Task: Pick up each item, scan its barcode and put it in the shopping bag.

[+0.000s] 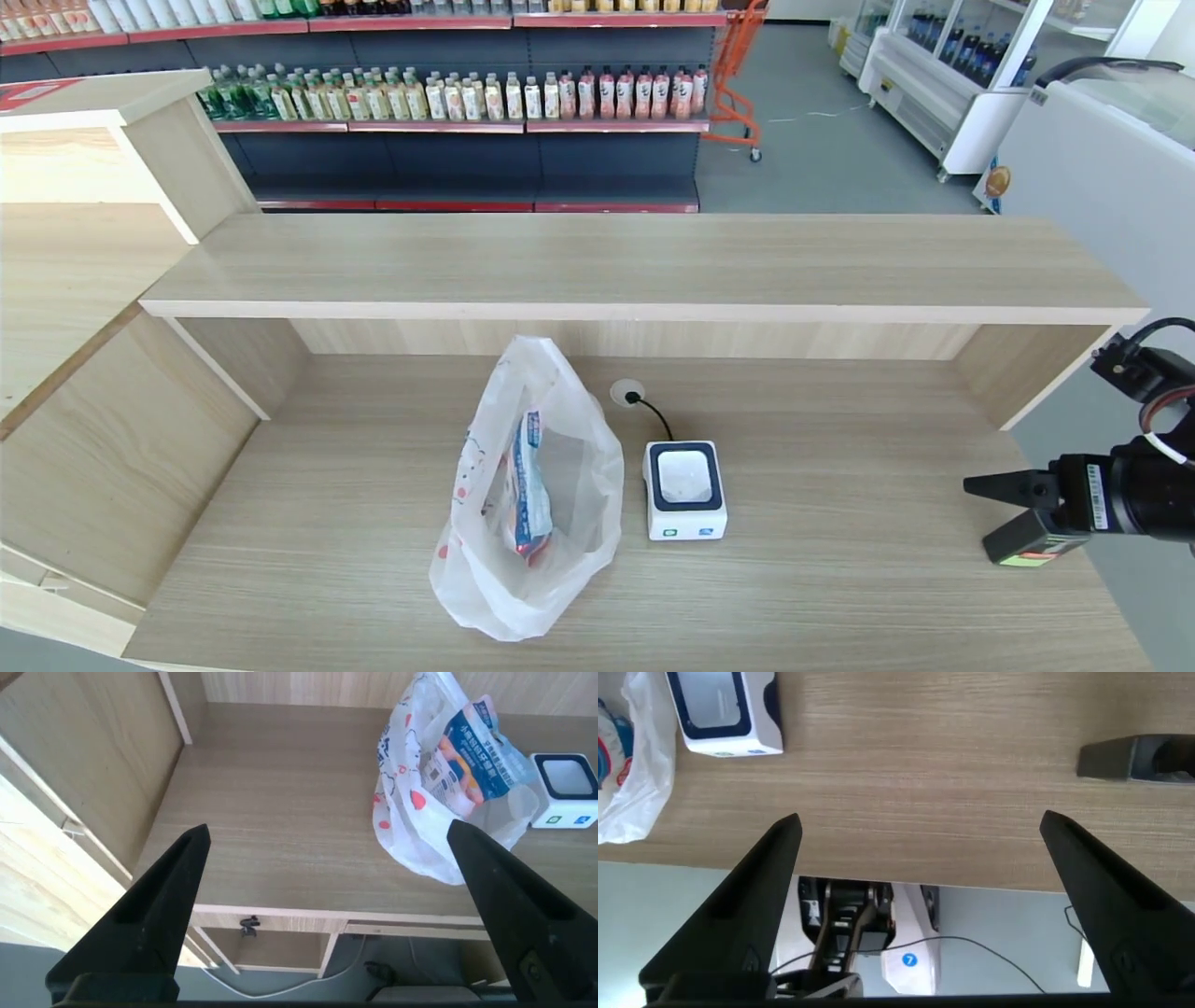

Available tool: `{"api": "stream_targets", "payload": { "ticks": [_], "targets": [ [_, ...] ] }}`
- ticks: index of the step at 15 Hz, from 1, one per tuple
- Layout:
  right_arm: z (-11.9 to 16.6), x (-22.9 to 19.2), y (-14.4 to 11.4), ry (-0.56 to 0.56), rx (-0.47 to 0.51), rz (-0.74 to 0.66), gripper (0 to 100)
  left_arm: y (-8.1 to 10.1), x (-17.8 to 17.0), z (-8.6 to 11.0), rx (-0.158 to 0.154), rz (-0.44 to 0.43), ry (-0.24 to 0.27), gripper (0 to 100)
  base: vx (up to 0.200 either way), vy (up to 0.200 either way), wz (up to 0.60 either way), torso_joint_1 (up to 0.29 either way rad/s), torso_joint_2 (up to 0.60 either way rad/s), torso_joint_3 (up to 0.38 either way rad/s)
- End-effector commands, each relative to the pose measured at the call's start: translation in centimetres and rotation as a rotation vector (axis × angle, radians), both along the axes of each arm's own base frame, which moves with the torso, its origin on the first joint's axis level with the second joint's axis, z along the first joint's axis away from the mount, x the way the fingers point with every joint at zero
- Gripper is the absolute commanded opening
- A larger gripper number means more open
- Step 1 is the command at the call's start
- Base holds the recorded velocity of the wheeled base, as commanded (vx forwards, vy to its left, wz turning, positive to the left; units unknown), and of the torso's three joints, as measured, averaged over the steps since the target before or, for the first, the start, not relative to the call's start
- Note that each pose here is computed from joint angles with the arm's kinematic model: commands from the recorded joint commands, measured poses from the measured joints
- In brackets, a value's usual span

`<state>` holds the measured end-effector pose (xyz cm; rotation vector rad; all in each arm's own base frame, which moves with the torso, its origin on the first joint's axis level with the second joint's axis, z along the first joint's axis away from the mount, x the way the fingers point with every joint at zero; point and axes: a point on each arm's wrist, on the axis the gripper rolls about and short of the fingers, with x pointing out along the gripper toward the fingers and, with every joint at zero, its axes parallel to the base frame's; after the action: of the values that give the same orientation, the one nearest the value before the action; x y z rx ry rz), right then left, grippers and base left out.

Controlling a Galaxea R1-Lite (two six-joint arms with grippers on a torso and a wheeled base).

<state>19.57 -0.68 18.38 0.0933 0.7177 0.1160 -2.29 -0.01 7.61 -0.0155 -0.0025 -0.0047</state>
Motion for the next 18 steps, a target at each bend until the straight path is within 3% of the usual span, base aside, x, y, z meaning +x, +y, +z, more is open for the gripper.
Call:
{"api": "stream_targets", "payload": {
  "ticks": [1, 4, 7, 10, 13, 18],
  "targets": [
    [-0.1, -0.2, 0.0, 0.002, 0.001, 0.002, 100, 0.0, 0.0, 0.0, 0.000, 0.000, -0.001, 100, -0.200, 0.000, 0.00, 0.002, 0.00, -0.002],
    [-0.1, -0.2, 0.0, 0.006, -0.006, -0.005, 100, 0.0, 0.0, 0.0, 0.000, 0.000, -0.001, 100, -0.200, 0.000, 0.00, 0.009, 0.01, 0.007],
    [-0.1, -0.2, 0.0, 0.006, -0.006, -0.007, 100, 0.0, 0.0, 0.0, 0.003, 0.000, -0.001, 100, 0.000, 0.000, 0.00, 0.000, 0.00, 0.000],
    [-0.6, 0.0, -1.1, 0.031, -0.024, -0.049, 100, 0.0, 0.0, 0.0, 0.016, 0.000, -0.001, 100, 0.000, -0.200, 0.00, -0.003, 0.00, 0.007],
    [-2.4, 0.3, -4.0, 0.165, -0.235, -0.148, 100, 0.0, 0.0, 0.0, 0.017, 0.000, -0.001, 100, 0.000, -0.200, 0.00, 0.009, 0.00, 0.004],
    [-3.3, 0.6, -4.9, 0.216, -0.362, -0.069, 100, 0.0, 0.0, 0.0, 0.017, 0.000, -0.001, 100, 0.000, -0.200, 0.00, 0.006, 0.00, 0.005]
  ]
}}
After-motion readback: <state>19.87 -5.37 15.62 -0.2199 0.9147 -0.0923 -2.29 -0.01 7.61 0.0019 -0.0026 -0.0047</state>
